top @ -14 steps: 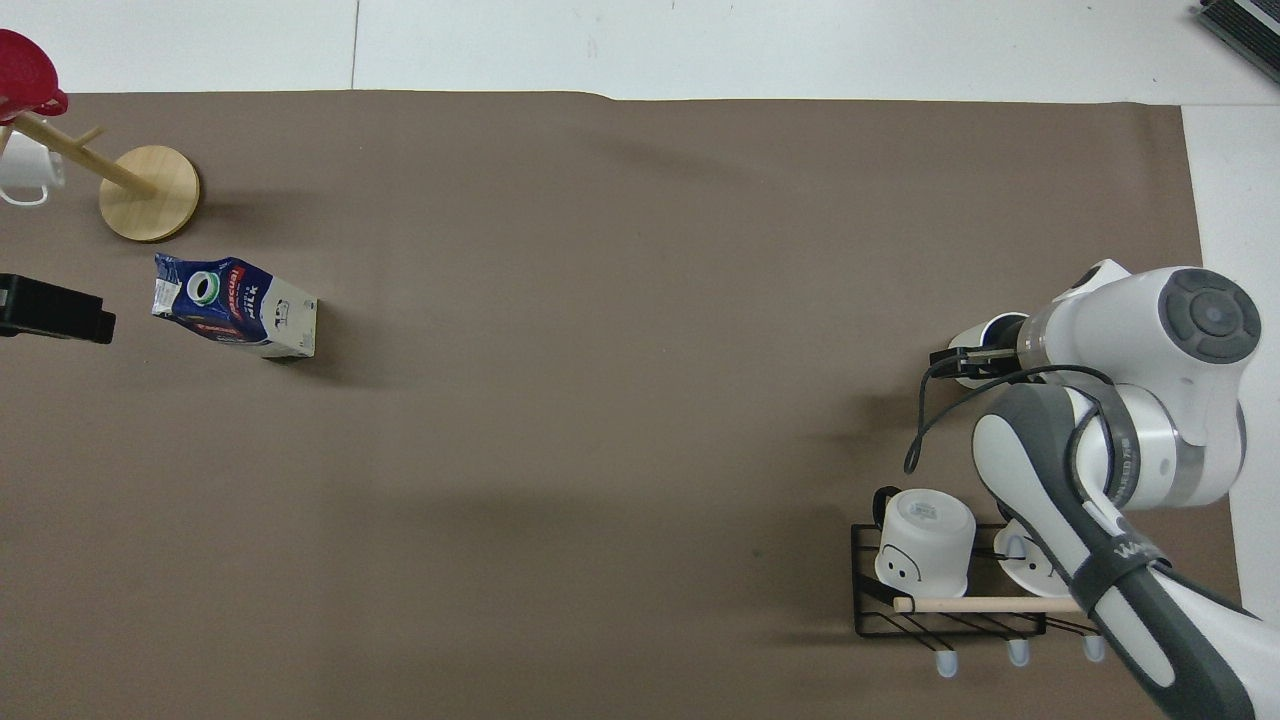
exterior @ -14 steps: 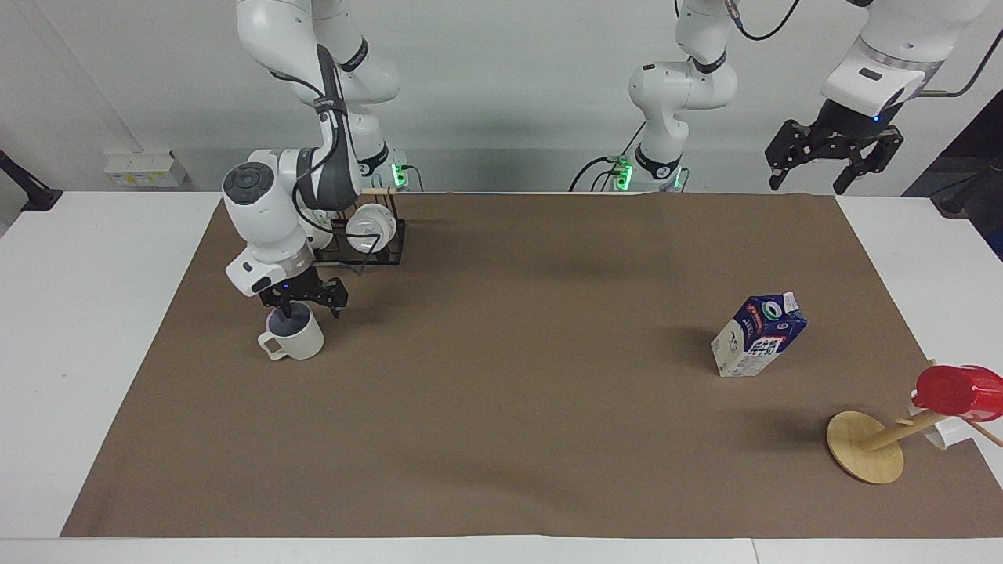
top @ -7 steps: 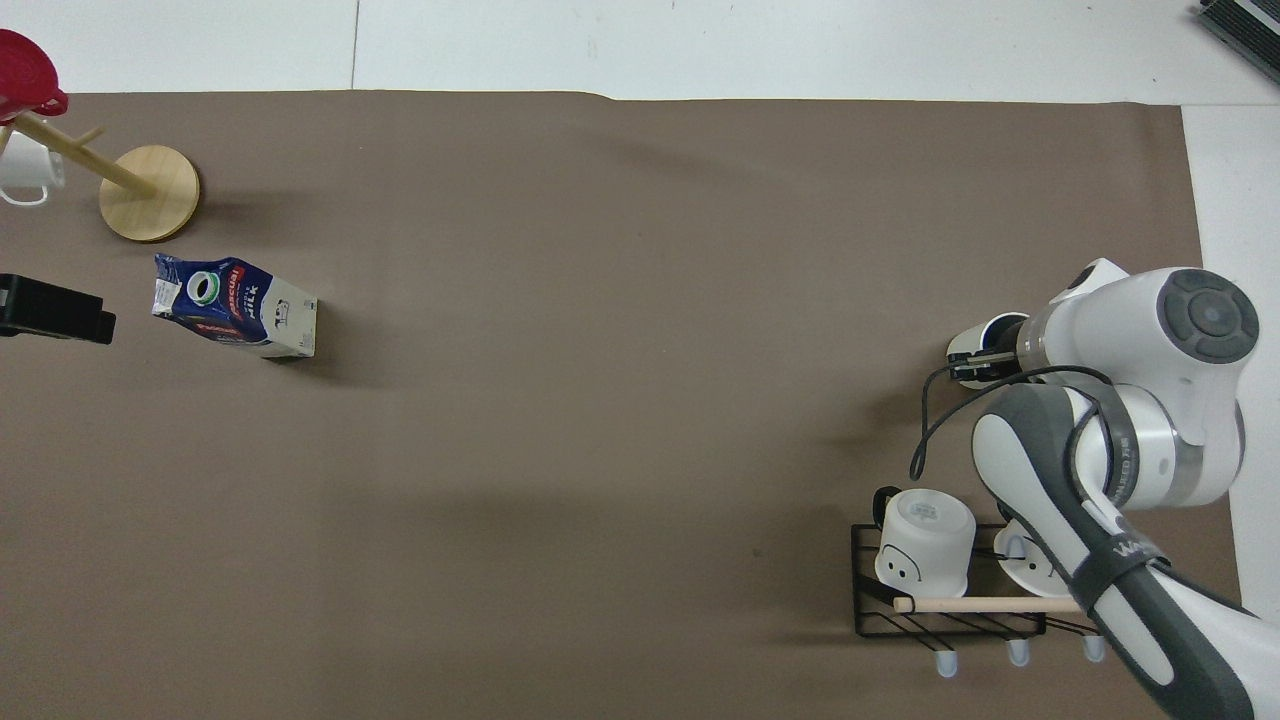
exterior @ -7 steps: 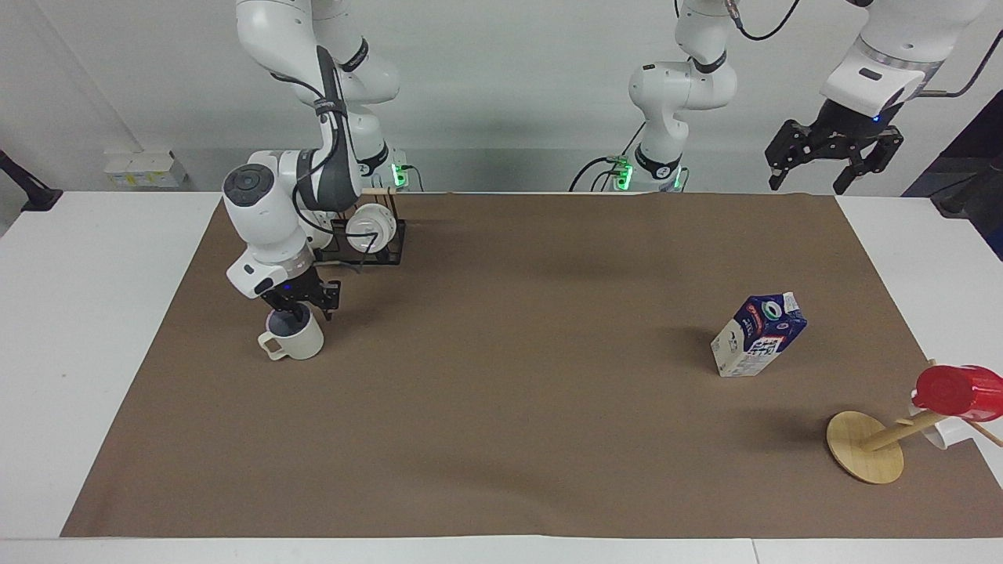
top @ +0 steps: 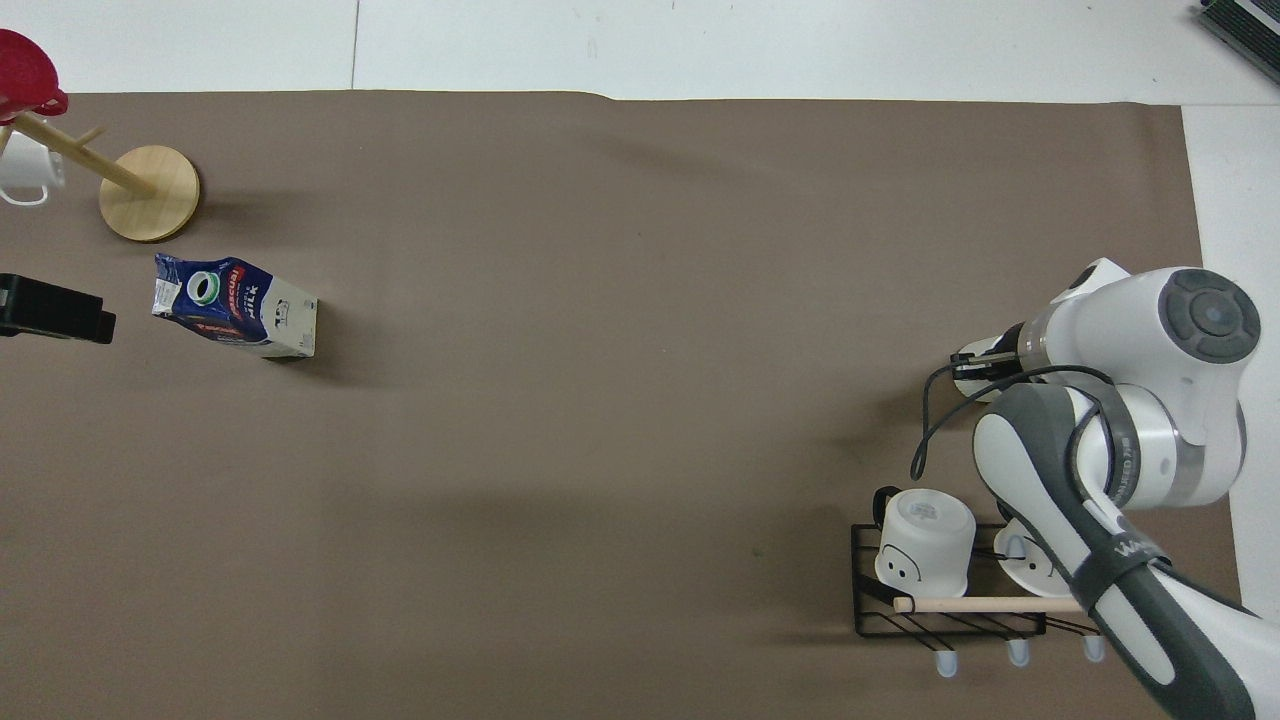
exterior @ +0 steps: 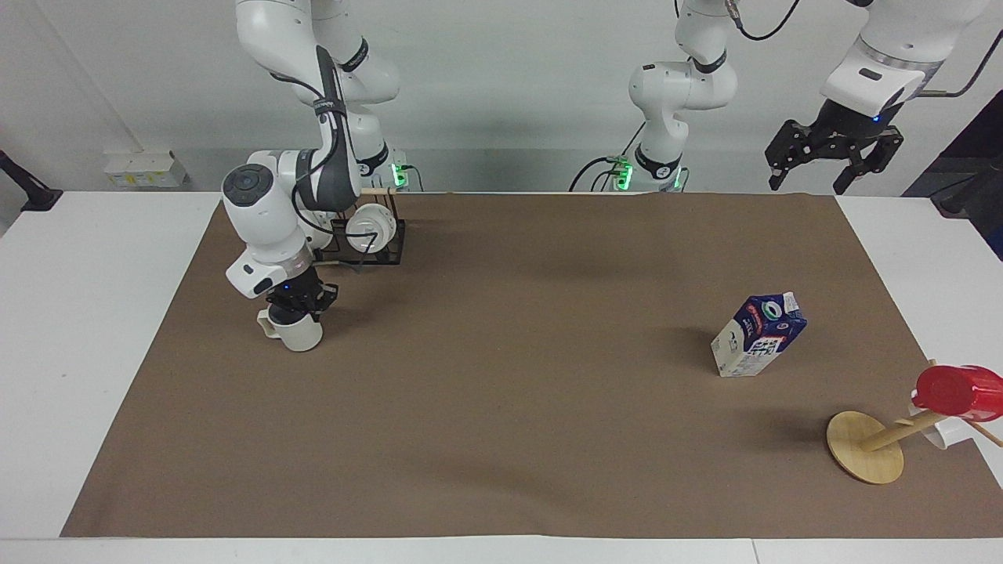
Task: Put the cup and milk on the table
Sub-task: 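Carry the white mug with the right gripper toward the table center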
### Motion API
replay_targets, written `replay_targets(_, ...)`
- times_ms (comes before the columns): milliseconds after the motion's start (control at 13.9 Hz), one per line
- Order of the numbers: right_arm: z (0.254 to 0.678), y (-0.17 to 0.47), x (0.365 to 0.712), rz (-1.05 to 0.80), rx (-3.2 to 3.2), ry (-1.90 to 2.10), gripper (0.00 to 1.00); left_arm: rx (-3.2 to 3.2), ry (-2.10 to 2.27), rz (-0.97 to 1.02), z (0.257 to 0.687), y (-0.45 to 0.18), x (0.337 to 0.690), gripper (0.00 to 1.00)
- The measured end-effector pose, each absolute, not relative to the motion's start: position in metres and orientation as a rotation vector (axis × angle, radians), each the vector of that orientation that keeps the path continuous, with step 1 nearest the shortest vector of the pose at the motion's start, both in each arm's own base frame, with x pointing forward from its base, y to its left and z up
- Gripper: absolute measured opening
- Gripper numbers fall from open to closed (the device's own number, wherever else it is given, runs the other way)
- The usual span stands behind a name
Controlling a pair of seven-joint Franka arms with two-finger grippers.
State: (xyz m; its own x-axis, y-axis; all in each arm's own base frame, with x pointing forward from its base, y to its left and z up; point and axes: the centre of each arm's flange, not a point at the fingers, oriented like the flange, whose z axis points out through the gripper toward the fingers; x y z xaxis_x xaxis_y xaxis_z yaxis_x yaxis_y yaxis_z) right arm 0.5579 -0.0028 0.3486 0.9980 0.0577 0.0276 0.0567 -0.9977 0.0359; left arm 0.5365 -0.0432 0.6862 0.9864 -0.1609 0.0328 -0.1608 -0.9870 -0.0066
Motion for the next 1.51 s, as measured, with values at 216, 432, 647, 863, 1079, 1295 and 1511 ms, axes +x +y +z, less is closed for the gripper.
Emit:
replay_targets(216, 0.354, 0.001, 0.559, -0.011, 3.094, 0.281, 0.05, -3.127, 0.253, -0.052, 0.686, -0.043, 0.536, 1.0)
replay_targets(432, 0.376, 0.006, 0.566, -0.06, 3.067, 0.521, 0.05, -3.127, 0.253, -0.052, 0.686, -0.043, 0.536, 1.0)
replay_targets(647, 0.391, 0.025, 0.571, -0.062, 3.045, 0.642, 0.05, -3.127, 0.253, -0.052, 0.686, -0.043, 0.536, 1.0)
replay_targets(863, 0.414, 0.038, 0.578, -0.052, 3.038, 0.669, 0.05, -3.127, 0.253, -0.052, 0.686, -0.043, 0.536, 1.0)
replay_targets(1079, 0.444, 0.072, 0.585, -0.03, 3.028, 0.703, 0.05, -3.127, 0.253, -0.052, 0.686, -0.043, 0.536, 1.0)
replay_targets(1295, 0.45, 0.127, 0.586, 0.002, 3.029, 0.696, 0.05, -3.127, 0.253, -0.052, 0.686, -0.043, 0.536, 1.0)
replay_targets(1511, 0.446, 0.198, 0.586, 0.021, 3.045, 0.623, 0.05, -3.127, 0.253, -0.052, 0.686, -0.043, 0.536, 1.0)
